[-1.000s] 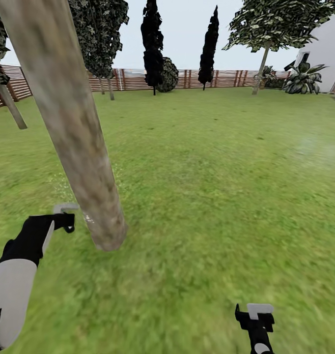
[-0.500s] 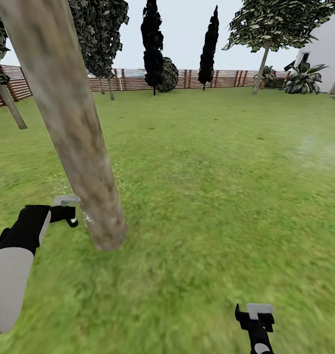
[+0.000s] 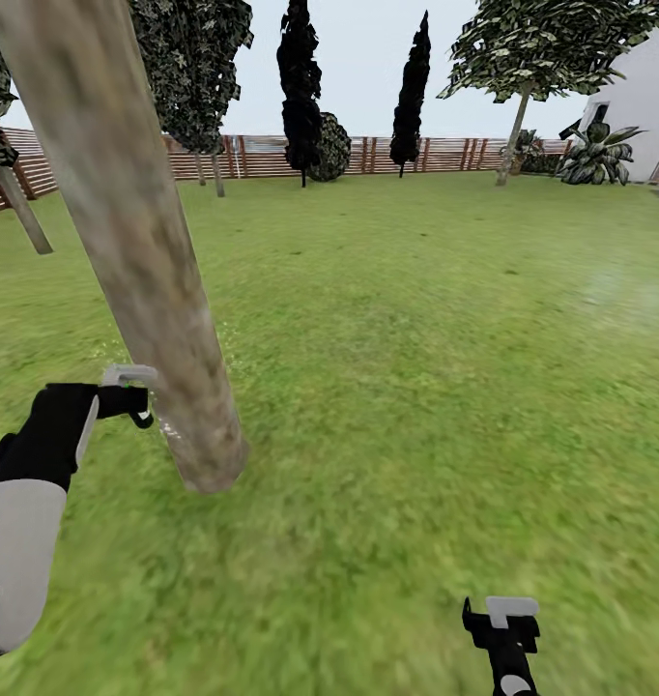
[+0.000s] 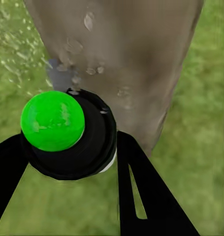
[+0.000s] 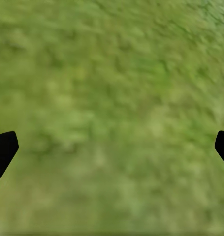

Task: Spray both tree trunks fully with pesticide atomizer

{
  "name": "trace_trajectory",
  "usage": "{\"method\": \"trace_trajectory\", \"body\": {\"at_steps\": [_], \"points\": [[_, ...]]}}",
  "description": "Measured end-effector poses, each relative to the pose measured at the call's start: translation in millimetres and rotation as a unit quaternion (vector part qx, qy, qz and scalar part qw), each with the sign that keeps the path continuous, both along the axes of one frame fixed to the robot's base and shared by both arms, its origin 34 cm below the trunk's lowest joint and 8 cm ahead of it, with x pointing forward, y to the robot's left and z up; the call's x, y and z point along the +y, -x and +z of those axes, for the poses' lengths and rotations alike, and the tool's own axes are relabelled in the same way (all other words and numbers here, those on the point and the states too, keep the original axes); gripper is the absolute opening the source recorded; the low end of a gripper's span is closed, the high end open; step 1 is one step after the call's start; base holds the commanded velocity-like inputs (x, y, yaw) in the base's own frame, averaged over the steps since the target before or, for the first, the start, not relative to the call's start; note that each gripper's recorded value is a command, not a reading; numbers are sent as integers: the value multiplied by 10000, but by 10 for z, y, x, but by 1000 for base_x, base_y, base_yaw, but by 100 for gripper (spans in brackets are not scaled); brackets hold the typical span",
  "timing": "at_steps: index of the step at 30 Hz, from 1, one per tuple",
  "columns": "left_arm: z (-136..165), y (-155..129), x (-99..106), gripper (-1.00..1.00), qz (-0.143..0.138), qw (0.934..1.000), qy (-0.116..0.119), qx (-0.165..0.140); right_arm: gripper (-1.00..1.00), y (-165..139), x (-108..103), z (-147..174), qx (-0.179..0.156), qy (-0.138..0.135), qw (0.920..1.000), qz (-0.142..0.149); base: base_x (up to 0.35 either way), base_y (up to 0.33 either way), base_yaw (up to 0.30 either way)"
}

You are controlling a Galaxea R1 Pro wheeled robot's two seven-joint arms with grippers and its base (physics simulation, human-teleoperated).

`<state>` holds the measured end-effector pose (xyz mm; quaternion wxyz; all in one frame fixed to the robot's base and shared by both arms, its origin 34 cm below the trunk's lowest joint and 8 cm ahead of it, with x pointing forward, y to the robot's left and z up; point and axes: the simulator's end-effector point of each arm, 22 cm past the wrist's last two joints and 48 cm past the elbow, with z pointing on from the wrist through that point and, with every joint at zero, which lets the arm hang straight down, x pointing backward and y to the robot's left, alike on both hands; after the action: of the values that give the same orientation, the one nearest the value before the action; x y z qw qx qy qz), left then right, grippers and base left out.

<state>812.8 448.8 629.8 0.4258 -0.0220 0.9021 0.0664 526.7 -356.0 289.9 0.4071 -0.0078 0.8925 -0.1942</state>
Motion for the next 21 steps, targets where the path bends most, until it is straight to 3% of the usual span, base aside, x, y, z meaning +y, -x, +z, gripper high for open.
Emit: {"method": "trace_trajectory", "body": {"at_steps": [7, 12, 18, 21], "points": [[-36, 36, -11, -100, -10, 10000, -30, 29, 100, 3, 0, -2, 2, 0, 10000, 0, 0, -218, 0], [-52, 48, 11, -100, 4, 10000, -39, 46, 100, 2, 0, -1, 2, 0, 10000, 1, -216, -188, 0], [-627, 375, 7, -100, 11, 9987, -35, 505, 100, 3, 0, -3, 4, 0, 10000, 0, -133, -50, 0], [-765, 448, -56, -100, -11, 9982, -3, 604, 100, 1, 0, -1, 1, 0, 10000, 0, -3, -1, 6]]}}
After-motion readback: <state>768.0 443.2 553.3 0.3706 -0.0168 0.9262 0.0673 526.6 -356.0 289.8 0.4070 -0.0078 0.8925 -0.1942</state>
